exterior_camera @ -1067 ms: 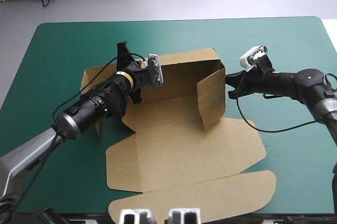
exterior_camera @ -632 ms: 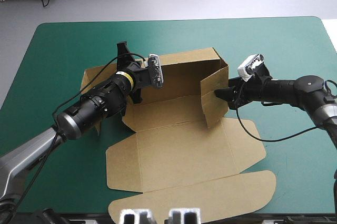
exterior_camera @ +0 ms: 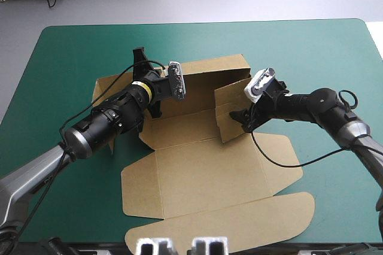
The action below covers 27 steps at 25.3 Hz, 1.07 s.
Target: Fold the box
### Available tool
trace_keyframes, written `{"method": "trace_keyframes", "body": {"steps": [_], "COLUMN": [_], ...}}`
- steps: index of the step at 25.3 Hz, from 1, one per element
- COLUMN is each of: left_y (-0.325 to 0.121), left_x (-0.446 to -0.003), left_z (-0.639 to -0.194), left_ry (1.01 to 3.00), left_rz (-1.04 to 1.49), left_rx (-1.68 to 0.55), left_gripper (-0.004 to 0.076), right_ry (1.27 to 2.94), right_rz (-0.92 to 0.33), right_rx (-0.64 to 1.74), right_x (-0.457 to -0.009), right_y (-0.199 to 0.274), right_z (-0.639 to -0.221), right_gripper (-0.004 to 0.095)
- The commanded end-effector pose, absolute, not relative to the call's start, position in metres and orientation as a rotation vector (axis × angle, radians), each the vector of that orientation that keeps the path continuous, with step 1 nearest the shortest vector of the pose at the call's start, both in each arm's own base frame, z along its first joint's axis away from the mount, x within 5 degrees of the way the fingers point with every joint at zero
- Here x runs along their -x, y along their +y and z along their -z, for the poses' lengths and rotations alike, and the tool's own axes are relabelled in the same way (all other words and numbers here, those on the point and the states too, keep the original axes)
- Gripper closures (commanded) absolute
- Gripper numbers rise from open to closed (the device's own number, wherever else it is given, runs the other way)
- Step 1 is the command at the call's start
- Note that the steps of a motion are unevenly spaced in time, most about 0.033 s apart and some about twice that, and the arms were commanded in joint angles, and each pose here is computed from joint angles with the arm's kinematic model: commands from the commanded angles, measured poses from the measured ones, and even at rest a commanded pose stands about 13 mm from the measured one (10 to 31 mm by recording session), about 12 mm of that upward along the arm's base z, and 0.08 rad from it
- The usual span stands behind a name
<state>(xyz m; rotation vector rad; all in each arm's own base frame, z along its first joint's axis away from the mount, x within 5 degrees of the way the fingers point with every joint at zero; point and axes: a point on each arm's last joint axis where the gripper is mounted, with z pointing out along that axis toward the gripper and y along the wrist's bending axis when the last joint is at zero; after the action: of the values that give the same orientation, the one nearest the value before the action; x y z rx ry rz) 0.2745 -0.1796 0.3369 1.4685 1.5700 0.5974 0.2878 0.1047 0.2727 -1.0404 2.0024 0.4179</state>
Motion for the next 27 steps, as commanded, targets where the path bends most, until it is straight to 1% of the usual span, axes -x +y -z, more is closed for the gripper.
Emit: {"method": "trace_keyframes", "body": {"steps": [1, 4, 6, 7, 8, 9, 13, 17, 21, 27], "left_y": [-0.18, -0.186, -0.195, -0.201, -0.203, -0.204, -0.204, -0.204, -0.204, -0.204], "left_x": [-0.268, -0.264, -0.258, -0.253, -0.251, -0.249, -0.249, -0.249, -0.248, -0.248], "left_z": [-0.361, -0.361, -0.361, -0.36, -0.36, -0.359, -0.359, -0.359, -0.36, -0.36], "left_ry": [1.497, 1.48, 1.454, 1.446, 1.446, 1.452, 1.457, 1.461, 1.458, 1.454], "left_rz": [-0.563, -0.532, -0.511, -0.491, -0.483, -0.479, -0.482, -0.474, -0.472, -0.47], "left_rx": [-1.402, -1.41, -1.432, -1.446, -1.45, -1.454, -1.457, -1.453, -1.453, -1.452], "left_gripper": [0.0733, 0.0733, 0.0733, 0.0733, 0.0733, 0.0733, 0.0733, 0.0733, 0.0734, 0.0733], "right_ry": [1.954, 1.943, 1.937, 1.939, 1.942, 1.943, 1.94, 1.94, 1.937, 1.938], "right_rz": [-0.348, -0.272, -0.249, -0.249, -0.259, -0.262, -0.252, -0.249, -0.232, -0.226], "right_rx": [0.859, 0.746, 0.72, 0.738, 0.757, 0.782, 0.804, 0.807, 0.827, 0.837], "right_x": [-0.292, -0.298, -0.3, -0.3, -0.298, -0.297, -0.297, -0.297, -0.297, -0.297], "right_y": [0.11, 0.108, 0.106, 0.106, 0.107, 0.108, 0.108, 0.108, 0.107, 0.107], "right_z": [-0.297, -0.3, -0.301, -0.3, -0.3, -0.299, -0.299, -0.298, -0.298, -0.298], "right_gripper": [0.014, 0.0142, 0.0183, 0.0259, 0.0299, 0.0371, 0.0516, 0.0745, 0.0915, 0.0927]}}
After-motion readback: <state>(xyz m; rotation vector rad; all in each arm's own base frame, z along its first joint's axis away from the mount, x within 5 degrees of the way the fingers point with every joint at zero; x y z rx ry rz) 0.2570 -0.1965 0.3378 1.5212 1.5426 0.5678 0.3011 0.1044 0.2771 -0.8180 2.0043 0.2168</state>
